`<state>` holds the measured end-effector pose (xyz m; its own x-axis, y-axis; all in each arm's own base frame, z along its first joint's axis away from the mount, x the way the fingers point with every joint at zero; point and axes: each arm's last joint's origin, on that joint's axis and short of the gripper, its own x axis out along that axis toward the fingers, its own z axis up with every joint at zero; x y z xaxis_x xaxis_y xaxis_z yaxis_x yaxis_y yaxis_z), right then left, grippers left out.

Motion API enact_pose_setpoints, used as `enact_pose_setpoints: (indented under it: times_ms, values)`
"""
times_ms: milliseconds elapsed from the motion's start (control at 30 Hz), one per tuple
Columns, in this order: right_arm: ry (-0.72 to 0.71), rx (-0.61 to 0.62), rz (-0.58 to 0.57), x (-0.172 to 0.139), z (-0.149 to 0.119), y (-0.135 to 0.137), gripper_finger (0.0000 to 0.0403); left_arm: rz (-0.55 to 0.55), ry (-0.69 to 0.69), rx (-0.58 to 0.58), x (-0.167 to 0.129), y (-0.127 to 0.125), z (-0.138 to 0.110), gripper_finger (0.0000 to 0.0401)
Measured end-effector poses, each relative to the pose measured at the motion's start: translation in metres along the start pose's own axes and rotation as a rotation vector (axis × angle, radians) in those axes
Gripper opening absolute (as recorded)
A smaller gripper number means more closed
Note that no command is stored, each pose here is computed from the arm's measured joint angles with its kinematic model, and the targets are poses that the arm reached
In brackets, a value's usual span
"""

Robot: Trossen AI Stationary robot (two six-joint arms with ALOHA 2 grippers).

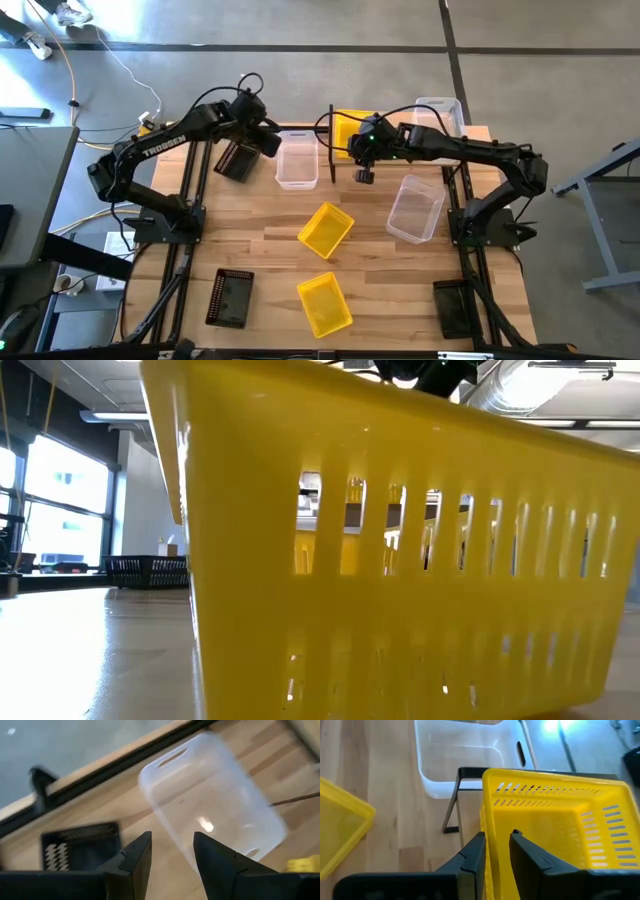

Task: Stack baskets on shelf by color
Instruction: Put the top left yellow bin on the shelf, then put the top black bin on the shelf

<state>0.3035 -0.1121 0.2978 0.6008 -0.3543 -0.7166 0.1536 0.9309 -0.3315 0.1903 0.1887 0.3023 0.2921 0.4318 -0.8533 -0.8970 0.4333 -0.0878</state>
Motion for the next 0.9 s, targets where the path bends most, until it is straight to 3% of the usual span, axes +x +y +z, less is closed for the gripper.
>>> enact_pose_setpoints:
  times_ms: [167,567,900]
  values:
    - [0.012,0.017,-0.052,-0.005,0.002,0.006,0.0074,0.081,0.087,-0.026,0.001,0.022,-0.003,0.0138]
    - [-0.072,0.164,-0.111,-0.038,0.005,0.001,0.0074,0.209,0.153,-0.151,0.001,0.071,-0.002,0.0138]
    - [-0.154,0.213,-0.125,-0.054,0.009,-0.003,0.0074,0.226,0.206,-0.187,0.018,0.076,-0.003,0.0138]
